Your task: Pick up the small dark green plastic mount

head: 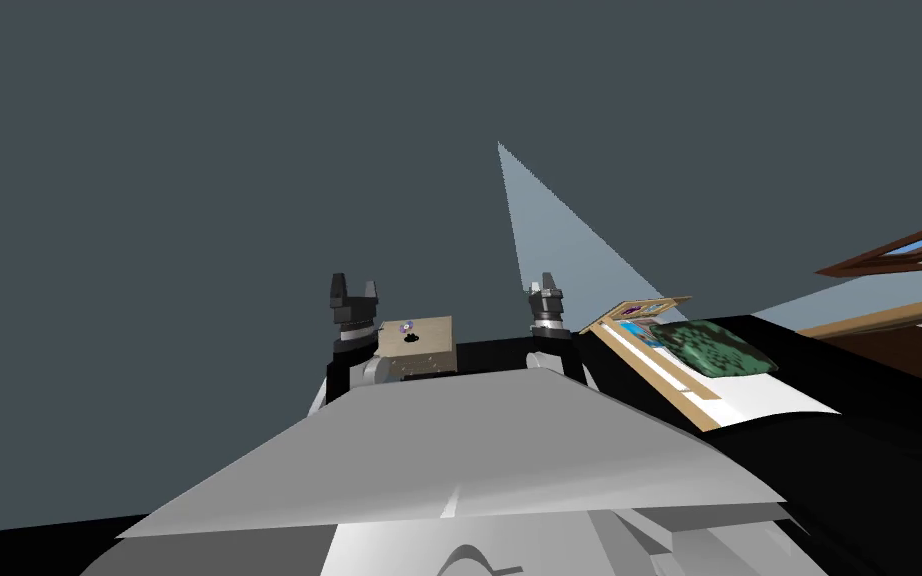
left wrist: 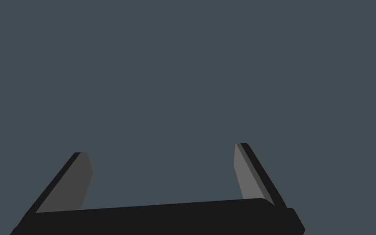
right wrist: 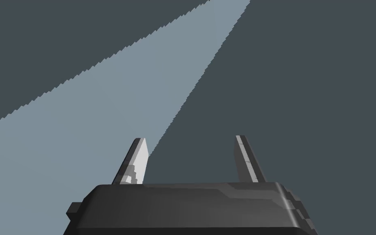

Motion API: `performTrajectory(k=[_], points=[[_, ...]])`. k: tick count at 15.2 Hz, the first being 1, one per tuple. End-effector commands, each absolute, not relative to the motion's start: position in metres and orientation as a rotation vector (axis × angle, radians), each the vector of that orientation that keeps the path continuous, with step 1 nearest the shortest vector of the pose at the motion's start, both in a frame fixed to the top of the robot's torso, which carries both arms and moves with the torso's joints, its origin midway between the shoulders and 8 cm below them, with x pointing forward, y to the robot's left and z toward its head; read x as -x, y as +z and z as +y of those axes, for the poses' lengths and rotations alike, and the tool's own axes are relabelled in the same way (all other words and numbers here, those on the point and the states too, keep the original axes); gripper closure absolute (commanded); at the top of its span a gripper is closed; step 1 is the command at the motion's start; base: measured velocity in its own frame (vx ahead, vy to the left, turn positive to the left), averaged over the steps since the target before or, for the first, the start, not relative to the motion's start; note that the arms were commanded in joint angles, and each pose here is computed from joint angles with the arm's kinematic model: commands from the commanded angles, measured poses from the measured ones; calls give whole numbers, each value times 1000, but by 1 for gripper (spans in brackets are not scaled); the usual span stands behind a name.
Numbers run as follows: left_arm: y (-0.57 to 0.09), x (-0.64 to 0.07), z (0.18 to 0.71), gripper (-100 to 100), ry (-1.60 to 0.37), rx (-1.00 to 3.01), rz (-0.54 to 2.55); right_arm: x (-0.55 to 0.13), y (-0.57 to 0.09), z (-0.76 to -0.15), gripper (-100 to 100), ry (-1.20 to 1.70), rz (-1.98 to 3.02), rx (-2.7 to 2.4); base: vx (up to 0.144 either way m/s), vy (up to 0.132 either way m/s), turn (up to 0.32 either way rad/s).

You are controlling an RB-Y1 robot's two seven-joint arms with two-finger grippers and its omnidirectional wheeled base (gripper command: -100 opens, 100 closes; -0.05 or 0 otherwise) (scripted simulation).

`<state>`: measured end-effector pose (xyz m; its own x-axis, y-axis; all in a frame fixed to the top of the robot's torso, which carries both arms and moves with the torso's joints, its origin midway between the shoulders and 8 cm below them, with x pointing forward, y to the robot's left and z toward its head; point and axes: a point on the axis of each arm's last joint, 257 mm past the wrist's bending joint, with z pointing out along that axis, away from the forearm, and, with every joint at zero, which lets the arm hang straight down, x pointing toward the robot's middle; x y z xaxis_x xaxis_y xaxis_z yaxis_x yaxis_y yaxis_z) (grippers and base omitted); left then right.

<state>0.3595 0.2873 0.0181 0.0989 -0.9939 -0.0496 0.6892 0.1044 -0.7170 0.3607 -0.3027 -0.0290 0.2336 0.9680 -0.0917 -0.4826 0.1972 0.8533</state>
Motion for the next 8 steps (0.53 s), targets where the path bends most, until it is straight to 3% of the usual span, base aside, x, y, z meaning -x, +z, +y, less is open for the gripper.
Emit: performTrajectory(k=[1, 8], points=[[6, -372, 288, -100, -1356, 632, 665, -361, -29, -303, 0, 1160, 748, -806, -12, 29, -60], [-59, -424, 307, -100, -1284, 753, 850, -361, -29, -303, 0, 1160, 748, -806, -17, 31, -84]])
